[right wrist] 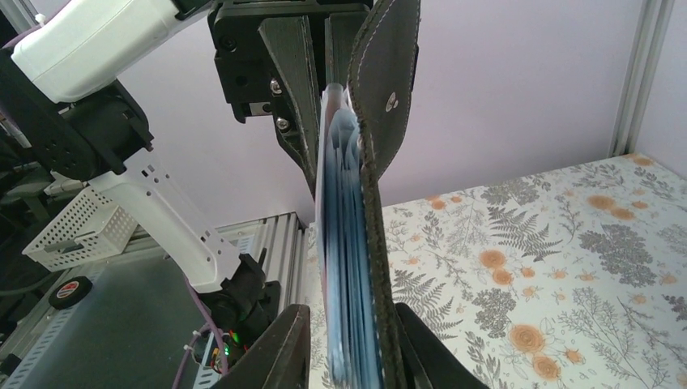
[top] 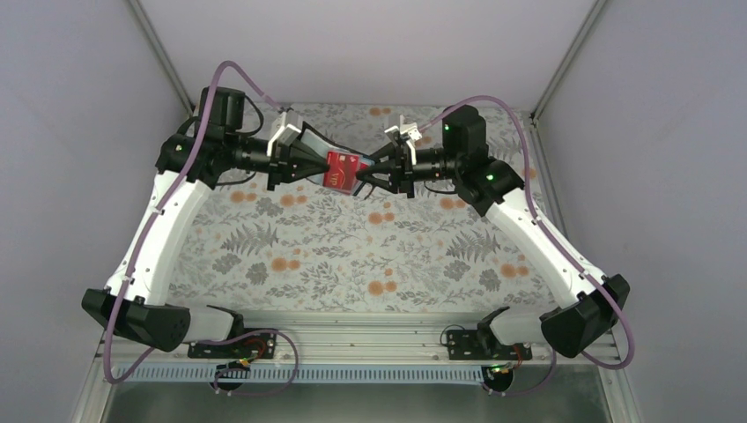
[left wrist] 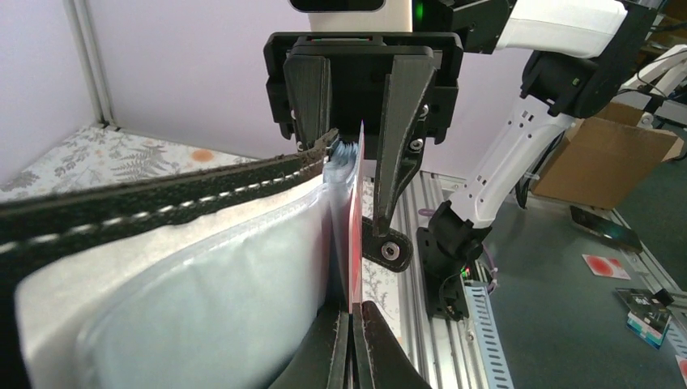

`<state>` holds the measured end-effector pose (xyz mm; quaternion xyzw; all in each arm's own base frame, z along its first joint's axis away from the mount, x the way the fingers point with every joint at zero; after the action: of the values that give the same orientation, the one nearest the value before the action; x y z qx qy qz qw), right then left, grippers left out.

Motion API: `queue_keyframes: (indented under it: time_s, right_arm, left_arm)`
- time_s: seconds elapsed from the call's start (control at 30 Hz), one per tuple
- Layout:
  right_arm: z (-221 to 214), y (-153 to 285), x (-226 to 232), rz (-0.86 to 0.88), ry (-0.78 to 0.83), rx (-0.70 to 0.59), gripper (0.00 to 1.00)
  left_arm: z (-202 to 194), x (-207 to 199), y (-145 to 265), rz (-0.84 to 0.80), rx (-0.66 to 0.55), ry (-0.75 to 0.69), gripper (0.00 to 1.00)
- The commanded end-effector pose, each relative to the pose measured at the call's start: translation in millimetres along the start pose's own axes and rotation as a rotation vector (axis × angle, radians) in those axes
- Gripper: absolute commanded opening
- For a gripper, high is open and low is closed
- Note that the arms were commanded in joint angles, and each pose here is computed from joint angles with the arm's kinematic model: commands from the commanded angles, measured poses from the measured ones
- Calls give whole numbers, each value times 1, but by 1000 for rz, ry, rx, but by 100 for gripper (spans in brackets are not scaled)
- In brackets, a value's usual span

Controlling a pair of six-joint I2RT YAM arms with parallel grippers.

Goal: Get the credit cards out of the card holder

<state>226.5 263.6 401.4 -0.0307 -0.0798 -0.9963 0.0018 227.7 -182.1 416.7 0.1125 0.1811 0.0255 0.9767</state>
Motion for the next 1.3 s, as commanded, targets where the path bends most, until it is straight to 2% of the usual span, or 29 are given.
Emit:
queue_keyframes:
  time_s: [0.0, 0.07, 0.23, 0.7, 0.9, 1.03, 1.27]
  right_arm:
    - [-2, 4, 5, -2, 13, 5, 25]
    - [-4, 4, 4, 1, 9, 8, 23]
    - [-6, 4, 5, 2, 7, 13, 5]
    - [-9, 13, 6, -34, 27, 41, 4]
    - [-12, 19, -5, -121, 5, 63, 4]
    - [-20, 34, -32, -251, -86, 69, 4]
    - [-42, 54, -68, -360, -225, 90, 4]
  left_arm:
    - [11, -14, 9, -4, -32, -75, 2]
    - [11, -14, 10, -3, -34, -74, 2]
    - [9, -14, 12, 10, -30, -77, 2]
    - [-5, -1, 22, 151, 48, -141, 2]
    - [-7, 11, 29, 253, 81, -155, 2]
    - [-13, 32, 47, 369, 85, -111, 2]
    - [-38, 69, 71, 445, 48, 32, 2]
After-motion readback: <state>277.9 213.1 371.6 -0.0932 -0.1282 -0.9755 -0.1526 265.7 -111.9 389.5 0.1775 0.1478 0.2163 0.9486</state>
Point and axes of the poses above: each gripper's point midway between its finger pads, its own y axis back along the fingers, its own x axis along the line the jaws close on, z = x × y, the point moved 5 cm from there along y, back along the fingers, and after that the axes turned 9 degrees about y, right-handed, at the moved point
